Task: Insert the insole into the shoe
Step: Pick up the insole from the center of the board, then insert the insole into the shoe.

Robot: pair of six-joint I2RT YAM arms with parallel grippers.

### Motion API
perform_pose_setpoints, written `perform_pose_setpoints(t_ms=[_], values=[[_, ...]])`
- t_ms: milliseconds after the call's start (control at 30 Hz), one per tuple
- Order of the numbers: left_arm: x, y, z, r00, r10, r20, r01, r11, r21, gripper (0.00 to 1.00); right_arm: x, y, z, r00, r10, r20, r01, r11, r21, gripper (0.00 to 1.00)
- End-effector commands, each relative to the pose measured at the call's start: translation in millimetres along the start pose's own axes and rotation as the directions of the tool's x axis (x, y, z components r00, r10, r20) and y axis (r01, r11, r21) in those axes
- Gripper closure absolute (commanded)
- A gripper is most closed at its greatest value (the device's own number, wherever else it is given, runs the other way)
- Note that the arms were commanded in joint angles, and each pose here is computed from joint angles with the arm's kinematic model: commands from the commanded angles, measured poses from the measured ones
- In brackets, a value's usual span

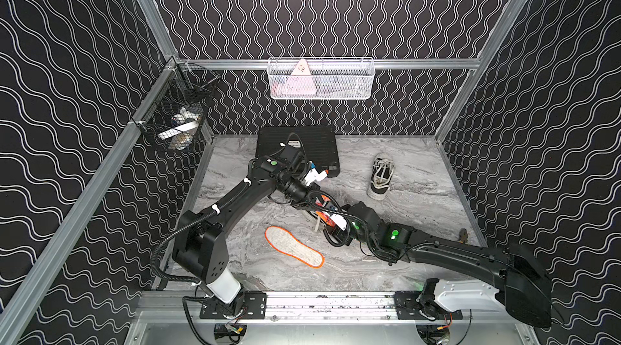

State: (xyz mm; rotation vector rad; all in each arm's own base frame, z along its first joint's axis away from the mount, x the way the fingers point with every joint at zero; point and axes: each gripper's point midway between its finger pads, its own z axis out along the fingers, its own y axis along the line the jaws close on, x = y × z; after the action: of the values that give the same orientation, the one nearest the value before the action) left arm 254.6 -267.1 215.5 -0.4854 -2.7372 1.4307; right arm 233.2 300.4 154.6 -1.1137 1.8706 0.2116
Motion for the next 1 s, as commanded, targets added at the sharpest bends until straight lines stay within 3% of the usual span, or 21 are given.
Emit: perform_pose_setpoints(t_ms=[0, 167, 433, 733, 967], values=[[3, -2, -1, 1.000, -0.005, -0.006, 0.005, 1.000, 0.013, 1.00, -21, -17, 0, 0.996, -0.017, 0.082, 0.009, 0.995, 0.101, 0.35], [2, 4, -3, 1.000, -0.020, 0.003, 0.020, 1.000, -0.001, 1.00, -19, -20, -2, 0.996, -0.014, 0.086, 0.003, 0.993, 0.120, 0.36], [2, 20, -8, 1.000, 0.017, -0.010, -0.018, 0.992, -0.121, 0.98, -21, -14, -16, 0.994, 0.063, 0.086, -0.067, 0.997, 0.046, 0.61], [-3, 27, -10, 1.000, 0.027, 0.012, -0.025, 0.985, -0.168, 0.94, -6, -7, -18, 0.989, 0.147, 0.013, -0.147, 0.989, -0.018, 0.64], [-15, 22, -18, 0.995, 0.068, 0.076, -0.052, 0.980, -0.193, 0.64, 4, -2, -16, 0.976, 0.203, -0.085, -0.210, 0.974, -0.089, 0.63]])
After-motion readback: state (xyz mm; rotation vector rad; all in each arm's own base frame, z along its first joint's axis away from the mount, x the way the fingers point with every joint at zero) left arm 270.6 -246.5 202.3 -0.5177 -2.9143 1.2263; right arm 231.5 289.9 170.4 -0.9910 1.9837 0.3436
